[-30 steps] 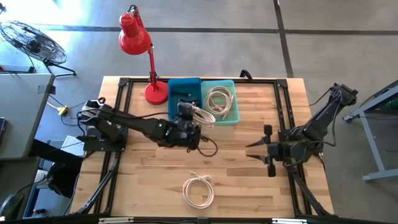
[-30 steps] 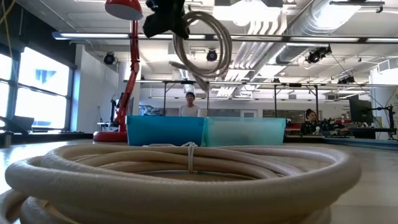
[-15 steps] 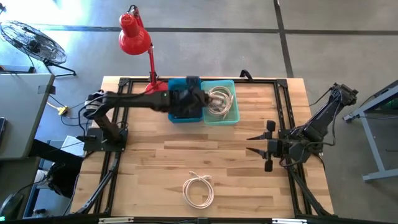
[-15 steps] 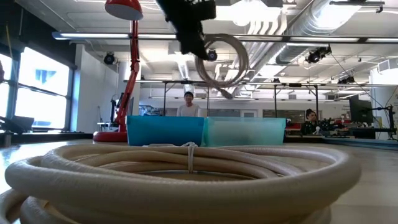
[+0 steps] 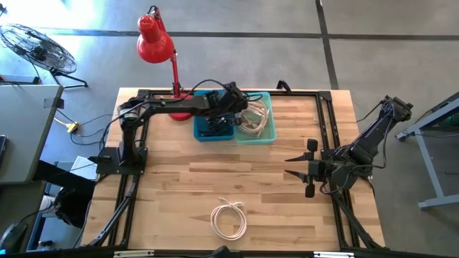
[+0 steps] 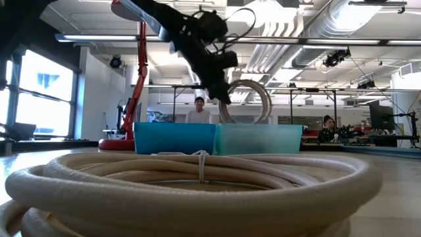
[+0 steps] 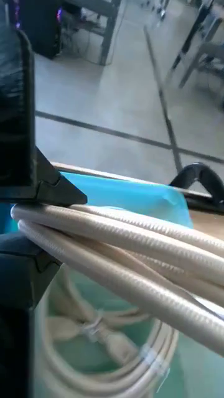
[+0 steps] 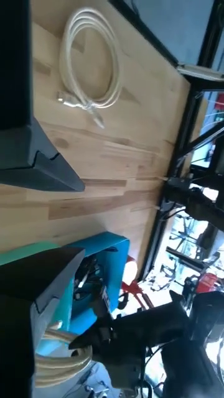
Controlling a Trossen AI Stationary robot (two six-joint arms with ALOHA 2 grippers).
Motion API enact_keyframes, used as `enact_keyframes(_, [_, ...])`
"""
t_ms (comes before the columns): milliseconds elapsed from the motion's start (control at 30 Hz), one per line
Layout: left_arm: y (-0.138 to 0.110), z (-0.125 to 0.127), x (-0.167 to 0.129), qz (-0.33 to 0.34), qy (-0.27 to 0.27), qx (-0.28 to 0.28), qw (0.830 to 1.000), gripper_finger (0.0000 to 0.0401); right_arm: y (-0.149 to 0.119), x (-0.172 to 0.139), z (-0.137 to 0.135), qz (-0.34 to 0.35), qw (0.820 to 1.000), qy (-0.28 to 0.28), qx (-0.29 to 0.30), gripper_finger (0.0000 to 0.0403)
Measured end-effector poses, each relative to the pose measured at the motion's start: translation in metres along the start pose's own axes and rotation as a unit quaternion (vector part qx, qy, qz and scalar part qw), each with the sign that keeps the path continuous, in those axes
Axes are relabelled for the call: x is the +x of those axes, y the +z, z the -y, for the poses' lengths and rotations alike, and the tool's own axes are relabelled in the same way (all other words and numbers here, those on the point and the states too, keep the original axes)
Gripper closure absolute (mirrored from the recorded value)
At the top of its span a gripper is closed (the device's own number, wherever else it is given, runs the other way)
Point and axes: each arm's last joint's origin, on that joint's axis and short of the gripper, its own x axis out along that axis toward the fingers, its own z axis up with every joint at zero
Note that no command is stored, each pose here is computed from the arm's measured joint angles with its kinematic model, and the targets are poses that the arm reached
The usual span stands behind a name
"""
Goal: Pick & Place USB Port
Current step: Put the brown HDMI cable into the green bin
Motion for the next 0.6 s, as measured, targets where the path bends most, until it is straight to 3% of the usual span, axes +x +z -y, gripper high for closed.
enact_keyframes(100, [-0.004, 0.01, 0.011, -0.004, -0.026, 0.005, 1.0, 0.0353, -0.003, 0.0, 0.0, -0.012, 1.0, 0.0, 0.001, 0.0257])
enact_keyframes(400, [0.005, 0.029, 0.007, 0.009, -0.037, 0.017, 0.999, 0.0208, -0.005, 0.0, 0.0, -0.02, 1.0, 0.001, 0.012, 0.0257])
enact_keyframes(600, [0.023, 0.036, -0.004, 0.033, -0.038, 0.04, 0.998, 0.0158, -0.005, 0.0, 0.0, -0.02, 1.0, 0.003, 0.015, 0.0257])
